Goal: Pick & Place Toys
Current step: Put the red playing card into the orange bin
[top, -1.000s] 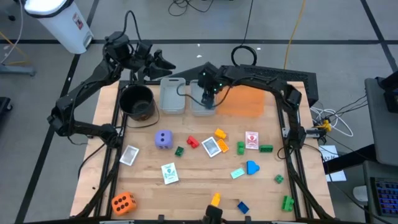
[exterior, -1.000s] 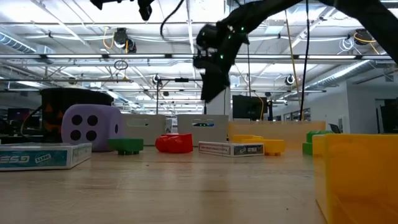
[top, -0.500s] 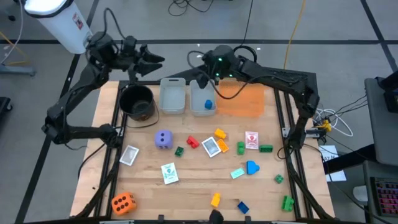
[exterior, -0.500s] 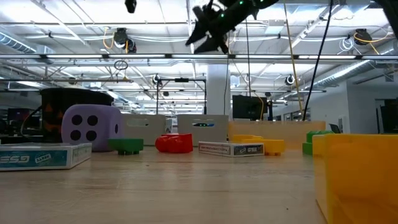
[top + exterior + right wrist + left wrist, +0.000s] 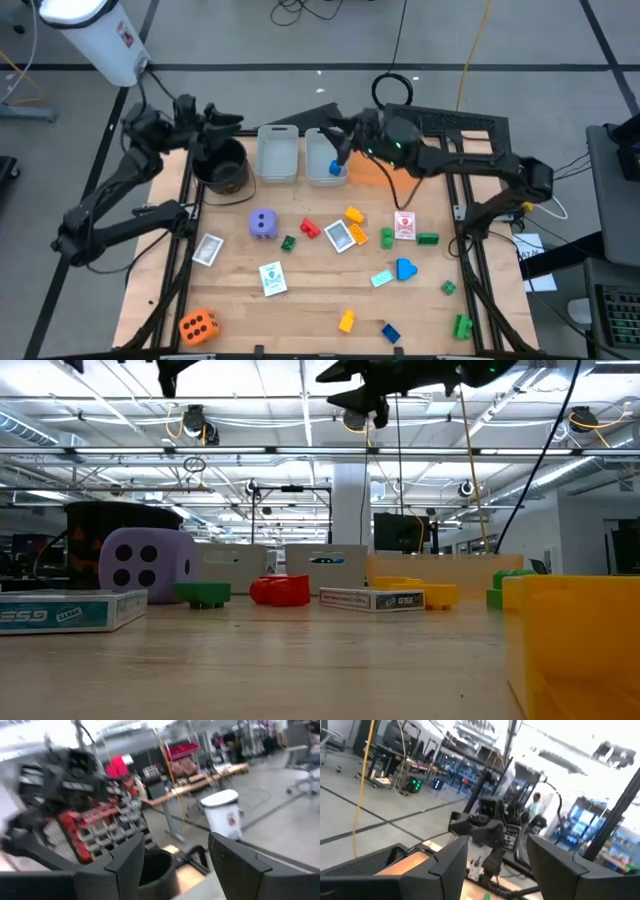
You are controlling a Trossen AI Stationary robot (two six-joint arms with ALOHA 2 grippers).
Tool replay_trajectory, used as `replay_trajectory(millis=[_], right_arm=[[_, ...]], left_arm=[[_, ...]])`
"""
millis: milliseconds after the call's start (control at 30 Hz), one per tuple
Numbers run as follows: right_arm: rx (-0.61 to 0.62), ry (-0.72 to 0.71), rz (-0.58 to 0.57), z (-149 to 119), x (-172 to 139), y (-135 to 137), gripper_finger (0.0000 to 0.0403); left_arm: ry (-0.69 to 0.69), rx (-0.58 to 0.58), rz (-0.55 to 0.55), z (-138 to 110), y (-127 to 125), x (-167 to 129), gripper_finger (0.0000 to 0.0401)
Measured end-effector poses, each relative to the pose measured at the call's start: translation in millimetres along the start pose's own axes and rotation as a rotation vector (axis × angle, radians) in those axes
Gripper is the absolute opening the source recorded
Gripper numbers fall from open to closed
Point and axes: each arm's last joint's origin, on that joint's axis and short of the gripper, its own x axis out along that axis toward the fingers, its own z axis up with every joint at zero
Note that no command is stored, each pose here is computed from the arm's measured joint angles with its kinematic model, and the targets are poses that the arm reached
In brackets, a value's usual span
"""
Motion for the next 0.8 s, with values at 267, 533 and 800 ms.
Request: replay_trajectory(millis=[267, 533, 800], right_arm=[[0.253, -0.183, 0.105, -30, -35, -1, 0.021], [0.443, -0.142, 0.113, -49, -45, -7, 0.021], [0.468, -0.016, 0.166, -43, -47, 6, 0.021]], left_arm=[[0.058, -0.063, -0.068, -17, 0, 3, 0.0212], [0.047, -0.09, 0.003, -24, 7, 17, 0.0212], [0.239, -0.062, -0.081, -46, 12, 32, 0.0212]])
